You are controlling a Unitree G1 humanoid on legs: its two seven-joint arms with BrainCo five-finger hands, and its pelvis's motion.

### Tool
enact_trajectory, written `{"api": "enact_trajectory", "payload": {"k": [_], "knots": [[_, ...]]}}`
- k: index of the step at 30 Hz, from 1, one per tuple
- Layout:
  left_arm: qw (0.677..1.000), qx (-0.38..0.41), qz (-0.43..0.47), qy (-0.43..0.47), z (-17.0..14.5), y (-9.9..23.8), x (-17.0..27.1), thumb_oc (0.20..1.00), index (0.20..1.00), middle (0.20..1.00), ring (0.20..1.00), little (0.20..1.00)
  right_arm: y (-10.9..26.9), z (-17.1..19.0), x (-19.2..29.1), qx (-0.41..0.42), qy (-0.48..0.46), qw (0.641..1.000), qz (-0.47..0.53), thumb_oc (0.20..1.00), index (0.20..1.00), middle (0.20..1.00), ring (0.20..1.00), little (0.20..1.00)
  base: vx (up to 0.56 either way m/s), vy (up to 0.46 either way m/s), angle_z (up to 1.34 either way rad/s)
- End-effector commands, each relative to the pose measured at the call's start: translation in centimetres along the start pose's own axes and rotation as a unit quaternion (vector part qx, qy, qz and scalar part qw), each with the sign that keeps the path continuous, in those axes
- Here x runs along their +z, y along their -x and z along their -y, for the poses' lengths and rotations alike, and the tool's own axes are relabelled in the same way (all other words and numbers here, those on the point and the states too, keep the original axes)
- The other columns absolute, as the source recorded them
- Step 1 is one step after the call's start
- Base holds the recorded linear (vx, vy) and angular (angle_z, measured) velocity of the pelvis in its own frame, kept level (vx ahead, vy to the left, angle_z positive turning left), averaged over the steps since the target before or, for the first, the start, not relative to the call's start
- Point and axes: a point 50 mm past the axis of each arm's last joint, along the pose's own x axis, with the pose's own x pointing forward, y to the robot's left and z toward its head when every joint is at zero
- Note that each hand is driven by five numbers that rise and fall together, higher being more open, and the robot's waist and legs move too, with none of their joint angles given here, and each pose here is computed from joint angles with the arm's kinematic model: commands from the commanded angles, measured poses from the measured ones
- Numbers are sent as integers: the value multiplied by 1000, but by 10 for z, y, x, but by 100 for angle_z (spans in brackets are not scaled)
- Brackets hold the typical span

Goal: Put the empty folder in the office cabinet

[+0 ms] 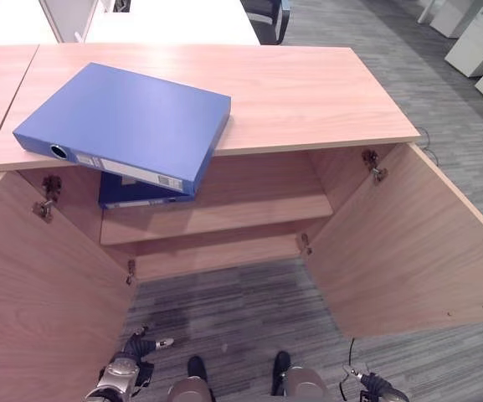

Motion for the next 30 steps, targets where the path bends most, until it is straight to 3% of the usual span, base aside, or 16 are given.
{"api": "enact_trajectory", "payload": {"k": [1, 7, 13, 18, 21, 25, 30], "knots": [[1000, 0, 0, 17, 5, -1, 1, 1000, 1000, 1000, 1000, 1000, -1, 22, 13, -27, 36, 999, 23, 1000, 1000, 1000, 1000, 1000, 19, -126, 14], [1000, -24, -1, 15, 24, 3, -6, 1000, 1000, 1000, 1000, 1000, -1, 31, 13, -37, 34, 998, 24, 1000, 1000, 1000, 1000, 1000, 42, -164, 19], [994, -4, 108, 16, 19, 2, 43, 1000, 1000, 1000, 1000, 1000, -1, 33, 9, -44, 51, 997, 22, 1000, 1000, 1000, 1000, 1000, -30, -88, 24], [962, 67, 266, -13, -7, 28, 91, 1000, 1000, 1000, 1000, 1000, 0, 32, 5, -57, 40, 997, 30, 1000, 1000, 1000, 1000, 1000, -29, -68, 22], [930, 155, 332, -36, -25, 56, 89, 1000, 1000, 1000, 1000, 1000, 2, 36, -2, -80, 37, 996, 31, 1000, 1000, 1000, 1000, 1000, 11, -85, 37], [913, 200, 354, -37, -31, 69, 87, 1000, 1000, 1000, 1000, 1000, 3, 38, -10, -85, 47, 995, 23, 1000, 1000, 1000, 1000, 1000, 20, -44, 26], [868, 288, 402, -46, -55, 90, 101, 1000, 1000, 1000, 1000, 1000, 3, 35, -12, -86, 40, 995, 23, 1000, 1000, 1000, 1000, 1000, 6, -46, 20]]}}
